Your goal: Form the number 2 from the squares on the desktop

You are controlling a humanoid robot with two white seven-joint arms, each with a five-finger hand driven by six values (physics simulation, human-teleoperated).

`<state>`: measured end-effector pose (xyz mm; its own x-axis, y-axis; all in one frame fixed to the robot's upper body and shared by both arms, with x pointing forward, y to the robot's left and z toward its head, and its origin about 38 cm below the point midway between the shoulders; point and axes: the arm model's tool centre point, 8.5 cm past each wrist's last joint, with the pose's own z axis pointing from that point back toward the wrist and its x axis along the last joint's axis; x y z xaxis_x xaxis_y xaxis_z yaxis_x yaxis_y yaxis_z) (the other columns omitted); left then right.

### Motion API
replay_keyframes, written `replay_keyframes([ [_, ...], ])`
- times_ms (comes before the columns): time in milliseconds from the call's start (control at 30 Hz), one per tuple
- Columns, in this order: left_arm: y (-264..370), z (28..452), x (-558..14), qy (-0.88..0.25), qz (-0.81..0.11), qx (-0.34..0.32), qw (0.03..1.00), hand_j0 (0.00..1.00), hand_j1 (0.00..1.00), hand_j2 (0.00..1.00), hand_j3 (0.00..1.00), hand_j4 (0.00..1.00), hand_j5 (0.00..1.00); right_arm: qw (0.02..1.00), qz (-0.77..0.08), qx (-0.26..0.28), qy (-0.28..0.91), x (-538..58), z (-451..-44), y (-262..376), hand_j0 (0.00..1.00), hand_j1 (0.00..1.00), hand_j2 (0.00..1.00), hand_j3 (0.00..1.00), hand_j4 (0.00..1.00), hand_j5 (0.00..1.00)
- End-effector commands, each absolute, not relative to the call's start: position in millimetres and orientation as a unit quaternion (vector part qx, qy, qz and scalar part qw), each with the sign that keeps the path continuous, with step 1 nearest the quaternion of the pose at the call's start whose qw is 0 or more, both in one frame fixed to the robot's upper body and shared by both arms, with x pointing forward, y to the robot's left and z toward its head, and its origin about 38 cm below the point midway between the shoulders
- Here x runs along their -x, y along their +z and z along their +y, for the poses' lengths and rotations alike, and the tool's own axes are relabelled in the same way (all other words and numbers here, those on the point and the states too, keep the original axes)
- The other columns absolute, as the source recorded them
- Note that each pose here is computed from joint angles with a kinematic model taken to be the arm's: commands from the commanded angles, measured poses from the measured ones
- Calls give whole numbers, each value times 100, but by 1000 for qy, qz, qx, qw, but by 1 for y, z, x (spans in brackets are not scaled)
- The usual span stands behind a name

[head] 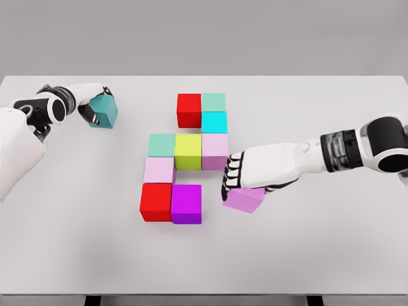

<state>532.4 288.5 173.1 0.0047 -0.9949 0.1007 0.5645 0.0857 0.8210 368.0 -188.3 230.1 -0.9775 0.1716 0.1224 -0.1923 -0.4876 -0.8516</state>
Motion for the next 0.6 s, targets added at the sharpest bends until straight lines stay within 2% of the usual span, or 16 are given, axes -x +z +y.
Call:
replay_keyframes([
  [0,173,289,-532,-606,-360,-299,643,68,68,68,68,68,68,107,-497,-15,861,-367,-187,229,44,44,44,44,44,44],
  [233,173,289,-533,-606,-360,-300,643,56,56,56,56,56,56,102,-493,-33,863,-362,-177,219,43,43,43,43,43,43],
  [567,176,289,-533,-601,-364,-298,646,44,44,44,44,44,44,95,-495,-38,863,-361,-171,219,43,43,43,43,43,43],
])
